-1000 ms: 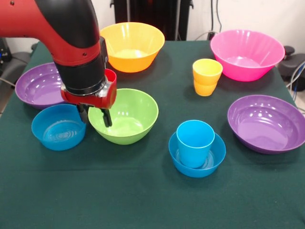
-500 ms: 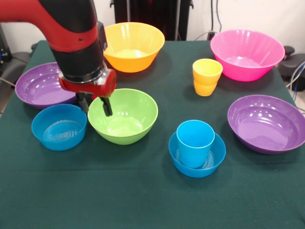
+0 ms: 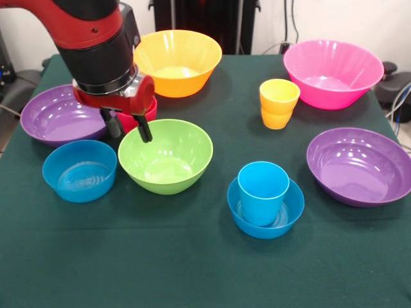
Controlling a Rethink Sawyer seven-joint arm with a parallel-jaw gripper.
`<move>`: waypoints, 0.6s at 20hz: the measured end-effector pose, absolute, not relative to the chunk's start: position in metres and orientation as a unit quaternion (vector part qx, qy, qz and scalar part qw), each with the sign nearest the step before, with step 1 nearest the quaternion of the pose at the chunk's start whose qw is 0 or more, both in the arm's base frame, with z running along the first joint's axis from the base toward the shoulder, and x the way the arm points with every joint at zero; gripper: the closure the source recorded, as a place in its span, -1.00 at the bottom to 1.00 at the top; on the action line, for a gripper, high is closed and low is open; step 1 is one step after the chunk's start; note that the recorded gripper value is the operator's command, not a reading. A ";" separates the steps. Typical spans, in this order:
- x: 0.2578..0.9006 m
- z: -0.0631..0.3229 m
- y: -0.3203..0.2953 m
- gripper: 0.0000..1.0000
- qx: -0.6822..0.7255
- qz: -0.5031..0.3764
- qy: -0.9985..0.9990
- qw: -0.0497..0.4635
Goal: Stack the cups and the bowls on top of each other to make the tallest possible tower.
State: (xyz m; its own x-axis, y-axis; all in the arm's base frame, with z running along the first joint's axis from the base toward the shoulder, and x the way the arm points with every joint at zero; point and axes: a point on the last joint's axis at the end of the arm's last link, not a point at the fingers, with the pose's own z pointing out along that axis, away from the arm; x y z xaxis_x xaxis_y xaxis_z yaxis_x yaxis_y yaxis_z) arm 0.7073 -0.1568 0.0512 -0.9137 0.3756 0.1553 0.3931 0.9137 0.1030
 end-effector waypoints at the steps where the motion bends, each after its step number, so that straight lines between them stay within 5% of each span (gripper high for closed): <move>1: 0.710 0.052 -0.159 -1.00 -0.199 -0.066 -0.976 0.064; 12: 0.715 0.054 -0.166 -1.00 -0.203 -0.063 -0.976 0.056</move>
State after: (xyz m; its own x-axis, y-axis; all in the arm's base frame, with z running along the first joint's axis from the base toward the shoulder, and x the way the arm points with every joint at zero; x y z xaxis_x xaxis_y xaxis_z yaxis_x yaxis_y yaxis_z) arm 0.7146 -0.1664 0.0536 -0.9113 0.3888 0.1357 0.4030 0.9097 0.1003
